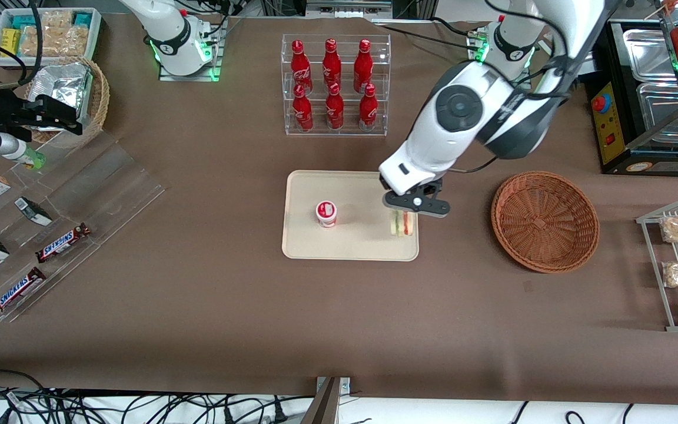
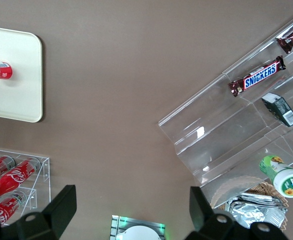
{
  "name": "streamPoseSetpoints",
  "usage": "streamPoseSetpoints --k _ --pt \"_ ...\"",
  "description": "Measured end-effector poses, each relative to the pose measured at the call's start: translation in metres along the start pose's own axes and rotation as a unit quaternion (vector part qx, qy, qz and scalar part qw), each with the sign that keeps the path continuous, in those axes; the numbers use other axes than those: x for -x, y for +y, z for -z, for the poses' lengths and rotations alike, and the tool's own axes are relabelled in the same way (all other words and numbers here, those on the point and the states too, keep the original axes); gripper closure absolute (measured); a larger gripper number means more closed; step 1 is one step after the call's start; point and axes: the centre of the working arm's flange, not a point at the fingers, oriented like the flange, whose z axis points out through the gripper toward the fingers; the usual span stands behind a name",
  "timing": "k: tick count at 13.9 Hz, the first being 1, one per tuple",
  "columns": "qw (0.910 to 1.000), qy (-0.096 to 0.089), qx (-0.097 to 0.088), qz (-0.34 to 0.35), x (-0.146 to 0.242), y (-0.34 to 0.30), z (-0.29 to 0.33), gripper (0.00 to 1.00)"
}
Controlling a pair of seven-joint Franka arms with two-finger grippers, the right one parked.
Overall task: Place sandwich from basket to tray
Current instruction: 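Carry the sandwich over to the cream tray beside the red cup, then lower the sandwich onto the tray and open the left gripper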
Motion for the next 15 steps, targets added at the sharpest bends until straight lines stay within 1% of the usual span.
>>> streamPoseSetpoints --k 1,4,6,7,9,11,13,14,15 --pt "1.0000 -0.001 -0.009 -0.002 0.003 0.011 -0.024 0.81" --pt "0.9992 -0.019 -0.033 -0.011 0.013 0.030 -0.092 0.81" --pt "0.9984 -0.028 -0.046 -0.017 0.020 0.036 -0.122 0.84" --pt "0.9981 -0.032 -0.050 -0.018 0.022 0.037 -0.131 0.84" --pt "0.9979 -0.037 -0.050 -0.018 0.022 0.036 -0.140 0.84" --pt "0.9983 -0.034 -0.045 -0.016 0.020 0.035 -0.145 0.84" --pt "0.9985 -0.034 -0.043 -0.005 0.020 0.034 -0.150 0.70" --pt "0.9985 -0.033 -0.044 0.001 0.019 0.034 -0.150 0.59" --pt "0.9985 -0.029 -0.046 0.004 0.018 0.034 -0.149 0.51"
